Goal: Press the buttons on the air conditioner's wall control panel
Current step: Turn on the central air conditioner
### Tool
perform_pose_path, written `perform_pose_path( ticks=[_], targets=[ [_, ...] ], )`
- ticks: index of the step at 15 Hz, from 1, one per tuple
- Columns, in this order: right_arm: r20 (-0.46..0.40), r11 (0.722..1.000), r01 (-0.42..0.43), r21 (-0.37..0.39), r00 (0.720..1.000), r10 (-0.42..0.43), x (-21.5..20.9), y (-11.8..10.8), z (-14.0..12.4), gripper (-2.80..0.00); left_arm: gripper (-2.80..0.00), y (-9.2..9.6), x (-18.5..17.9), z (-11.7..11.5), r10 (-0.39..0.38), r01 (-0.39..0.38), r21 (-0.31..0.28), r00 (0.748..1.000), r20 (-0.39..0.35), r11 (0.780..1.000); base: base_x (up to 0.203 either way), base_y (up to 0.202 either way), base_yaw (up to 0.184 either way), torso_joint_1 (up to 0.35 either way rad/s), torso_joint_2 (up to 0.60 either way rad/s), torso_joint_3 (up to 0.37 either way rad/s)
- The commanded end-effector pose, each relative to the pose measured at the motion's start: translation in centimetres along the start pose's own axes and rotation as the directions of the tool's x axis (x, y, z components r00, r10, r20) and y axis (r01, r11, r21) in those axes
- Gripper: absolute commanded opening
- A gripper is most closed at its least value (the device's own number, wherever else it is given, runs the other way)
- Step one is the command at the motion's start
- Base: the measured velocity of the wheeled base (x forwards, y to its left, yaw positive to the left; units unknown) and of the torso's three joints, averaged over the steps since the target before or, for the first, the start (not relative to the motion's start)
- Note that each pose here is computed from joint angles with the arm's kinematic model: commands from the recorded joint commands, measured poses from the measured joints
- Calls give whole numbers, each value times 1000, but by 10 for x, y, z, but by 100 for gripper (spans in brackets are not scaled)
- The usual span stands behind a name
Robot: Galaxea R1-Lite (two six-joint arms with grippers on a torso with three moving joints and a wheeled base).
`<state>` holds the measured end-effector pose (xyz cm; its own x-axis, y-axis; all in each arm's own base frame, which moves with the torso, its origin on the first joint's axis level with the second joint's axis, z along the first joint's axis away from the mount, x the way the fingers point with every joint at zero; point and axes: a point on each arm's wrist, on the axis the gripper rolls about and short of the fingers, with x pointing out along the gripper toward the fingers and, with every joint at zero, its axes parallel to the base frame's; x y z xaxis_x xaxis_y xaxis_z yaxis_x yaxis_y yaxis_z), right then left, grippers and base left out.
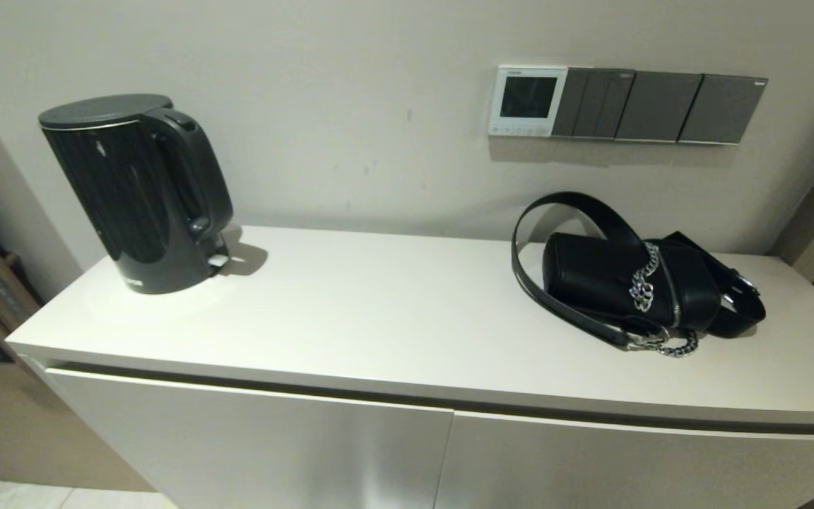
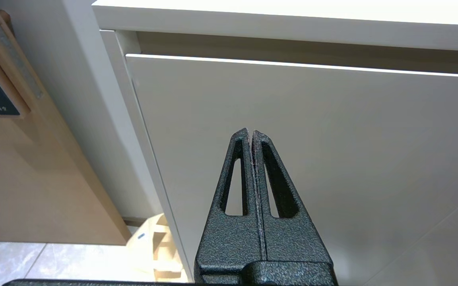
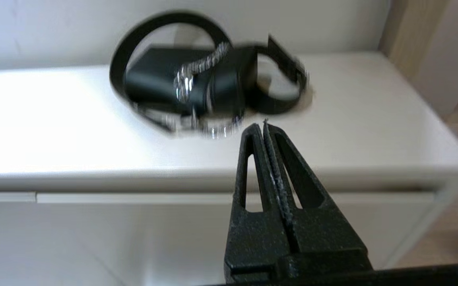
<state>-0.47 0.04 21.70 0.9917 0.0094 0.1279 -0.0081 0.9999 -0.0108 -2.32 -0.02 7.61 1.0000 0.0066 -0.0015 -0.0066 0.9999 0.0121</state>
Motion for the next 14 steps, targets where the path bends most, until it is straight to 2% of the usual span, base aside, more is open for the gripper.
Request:
perform_pose_path(
  ticks=[1, 8, 11, 14],
  targets=[
    [-82, 1000, 5, 4, 997, -4, 47, -1, 17, -280, -280, 0, 0, 0, 2, -2, 0, 1000, -2, 1000, 0, 0, 0, 0, 0, 0],
    [-79, 999, -10, 51, 997, 14, 142, 4, 57, -280, -280, 0, 0, 0, 2, -2, 0, 1000, -2, 1000, 0, 0, 0, 0, 0, 0],
    [-89, 998, 5, 62, 996, 1, 173, 37, 68, -280, -280, 0, 0, 0, 1, -1, 0, 1000, -2, 1000, 0, 0, 0, 0, 0, 0],
    [-119, 998, -22, 58, 992, 29, 208, 76, 69, -280, -280, 0, 0, 0, 1, -1, 0, 1000, -2, 1000, 0, 0, 0, 0, 0, 0]
  ],
)
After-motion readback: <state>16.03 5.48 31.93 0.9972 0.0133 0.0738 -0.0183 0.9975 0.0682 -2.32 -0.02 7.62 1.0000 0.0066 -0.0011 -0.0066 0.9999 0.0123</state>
